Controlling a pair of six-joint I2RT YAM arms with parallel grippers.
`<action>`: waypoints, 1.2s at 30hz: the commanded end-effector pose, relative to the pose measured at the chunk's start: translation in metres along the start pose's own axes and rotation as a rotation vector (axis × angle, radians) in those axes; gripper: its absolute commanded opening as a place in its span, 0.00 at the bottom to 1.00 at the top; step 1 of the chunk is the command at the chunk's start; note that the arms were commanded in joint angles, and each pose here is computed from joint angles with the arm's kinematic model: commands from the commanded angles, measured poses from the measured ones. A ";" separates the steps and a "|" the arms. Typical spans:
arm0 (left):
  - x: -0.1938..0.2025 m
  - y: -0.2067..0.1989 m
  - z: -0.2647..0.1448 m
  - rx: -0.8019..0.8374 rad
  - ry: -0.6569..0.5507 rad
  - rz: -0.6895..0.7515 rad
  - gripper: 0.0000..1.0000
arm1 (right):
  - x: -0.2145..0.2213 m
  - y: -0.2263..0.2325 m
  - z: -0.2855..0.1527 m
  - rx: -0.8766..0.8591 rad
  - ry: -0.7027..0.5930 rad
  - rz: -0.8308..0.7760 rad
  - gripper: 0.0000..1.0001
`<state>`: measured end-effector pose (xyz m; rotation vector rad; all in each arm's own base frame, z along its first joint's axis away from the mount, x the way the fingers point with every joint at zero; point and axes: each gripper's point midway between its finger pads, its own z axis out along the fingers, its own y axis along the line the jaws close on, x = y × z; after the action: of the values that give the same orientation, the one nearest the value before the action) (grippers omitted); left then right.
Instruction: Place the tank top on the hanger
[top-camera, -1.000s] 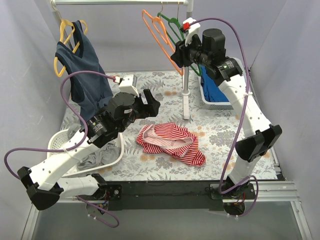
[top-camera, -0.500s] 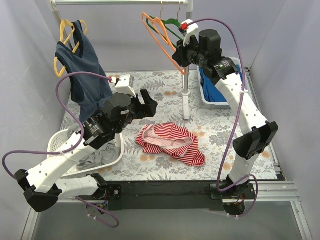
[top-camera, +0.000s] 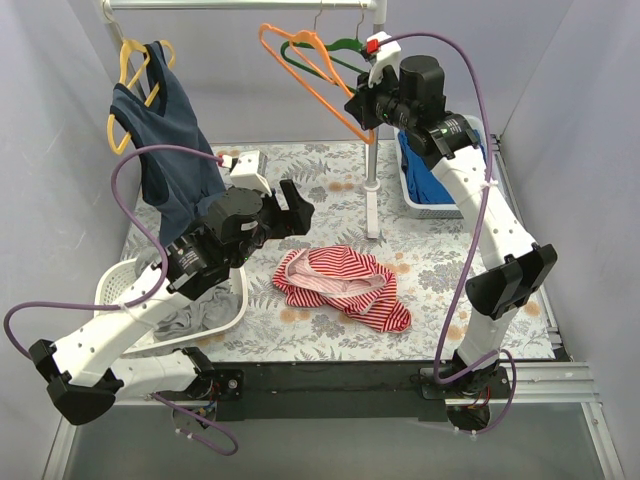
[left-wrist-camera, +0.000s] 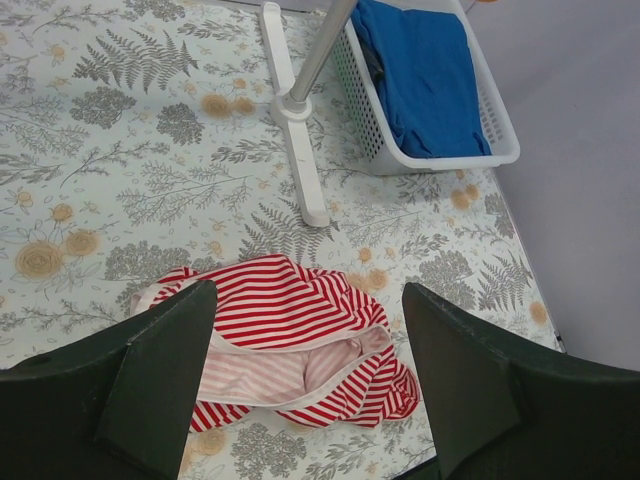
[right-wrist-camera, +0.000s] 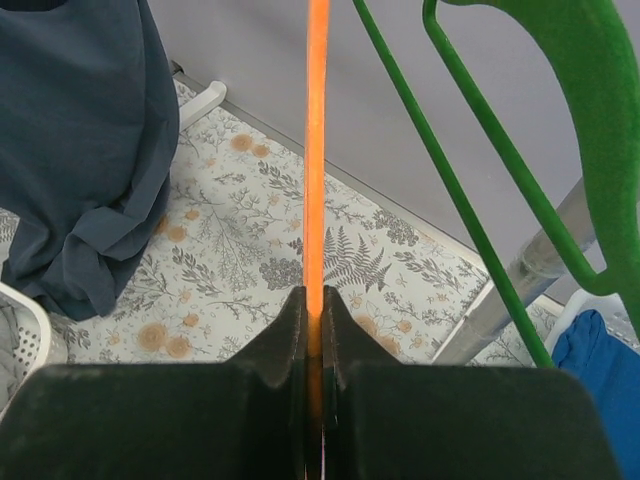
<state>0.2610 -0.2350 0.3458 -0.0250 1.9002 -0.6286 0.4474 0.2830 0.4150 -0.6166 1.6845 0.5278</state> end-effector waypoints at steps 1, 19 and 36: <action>-0.002 0.010 -0.006 -0.028 -0.018 -0.001 0.75 | -0.077 0.011 -0.037 0.002 -0.222 -0.039 0.01; 0.028 0.033 0.005 -0.107 0.046 -0.011 0.76 | -0.021 0.057 -0.080 -0.087 -0.136 0.041 0.01; 0.154 0.087 0.035 -0.247 0.297 -0.010 0.58 | 0.152 0.095 -0.222 -0.086 0.160 0.265 0.01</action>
<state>0.2414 -0.2103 0.1760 -0.0877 2.2504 -0.4064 0.2181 0.2086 0.3177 -0.5371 1.8897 0.7539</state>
